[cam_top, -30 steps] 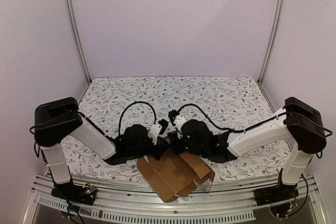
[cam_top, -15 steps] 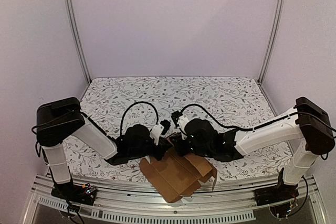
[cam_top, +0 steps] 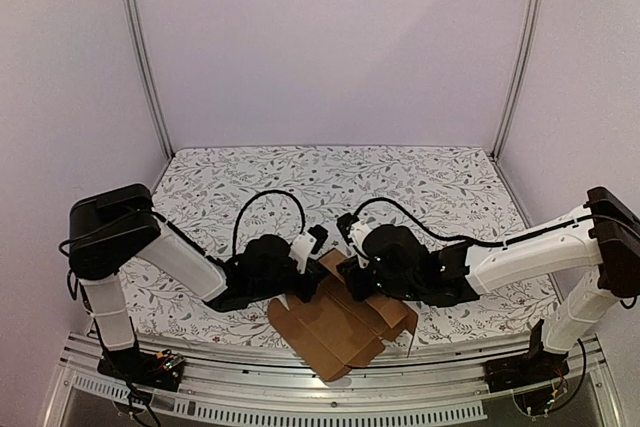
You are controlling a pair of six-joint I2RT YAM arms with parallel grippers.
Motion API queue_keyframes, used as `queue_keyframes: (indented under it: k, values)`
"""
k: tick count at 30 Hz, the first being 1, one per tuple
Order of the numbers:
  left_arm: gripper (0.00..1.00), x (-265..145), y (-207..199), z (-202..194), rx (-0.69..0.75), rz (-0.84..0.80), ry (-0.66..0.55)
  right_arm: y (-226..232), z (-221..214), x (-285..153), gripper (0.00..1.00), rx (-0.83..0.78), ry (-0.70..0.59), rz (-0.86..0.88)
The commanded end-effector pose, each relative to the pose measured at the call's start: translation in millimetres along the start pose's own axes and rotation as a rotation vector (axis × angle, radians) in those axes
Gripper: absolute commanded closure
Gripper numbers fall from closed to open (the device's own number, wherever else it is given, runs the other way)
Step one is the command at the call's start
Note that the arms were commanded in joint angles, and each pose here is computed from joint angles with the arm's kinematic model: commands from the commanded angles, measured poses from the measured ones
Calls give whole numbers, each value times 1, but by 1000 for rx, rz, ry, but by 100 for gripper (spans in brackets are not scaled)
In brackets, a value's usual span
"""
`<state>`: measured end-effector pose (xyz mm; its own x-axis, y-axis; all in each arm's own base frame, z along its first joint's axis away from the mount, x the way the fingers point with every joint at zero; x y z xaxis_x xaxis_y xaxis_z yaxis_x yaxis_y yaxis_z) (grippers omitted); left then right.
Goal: Fold the paper box
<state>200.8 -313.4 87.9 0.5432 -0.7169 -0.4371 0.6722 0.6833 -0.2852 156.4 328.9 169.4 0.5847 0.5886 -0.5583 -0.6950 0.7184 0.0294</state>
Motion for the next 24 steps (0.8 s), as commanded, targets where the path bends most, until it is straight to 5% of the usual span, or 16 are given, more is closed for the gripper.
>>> queue_keyframes:
  k: [1,10,24]
  values:
    - [100,0,-11,9,42,29,-9,4,0,4,89,-14,25,-9]
    - [100,-3,-18,4,67,64,-2,1,9,16,100,1,-25,-19]
    - [93,0,-23,-8,70,71,19,-9,-44,41,100,38,53,-33]
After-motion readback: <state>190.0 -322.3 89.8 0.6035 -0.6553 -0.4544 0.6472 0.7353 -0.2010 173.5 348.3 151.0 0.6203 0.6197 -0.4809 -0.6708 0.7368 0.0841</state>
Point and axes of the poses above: each gripper's point midway between its finger pads, its own x axis out along the fingers, its own y axis along the line the jaws close on, z = x × y, the point moved 10 cm from there along -x, back along the fingers, and after that the axes turned 9 degrees about -x, right-handed, at the moved point
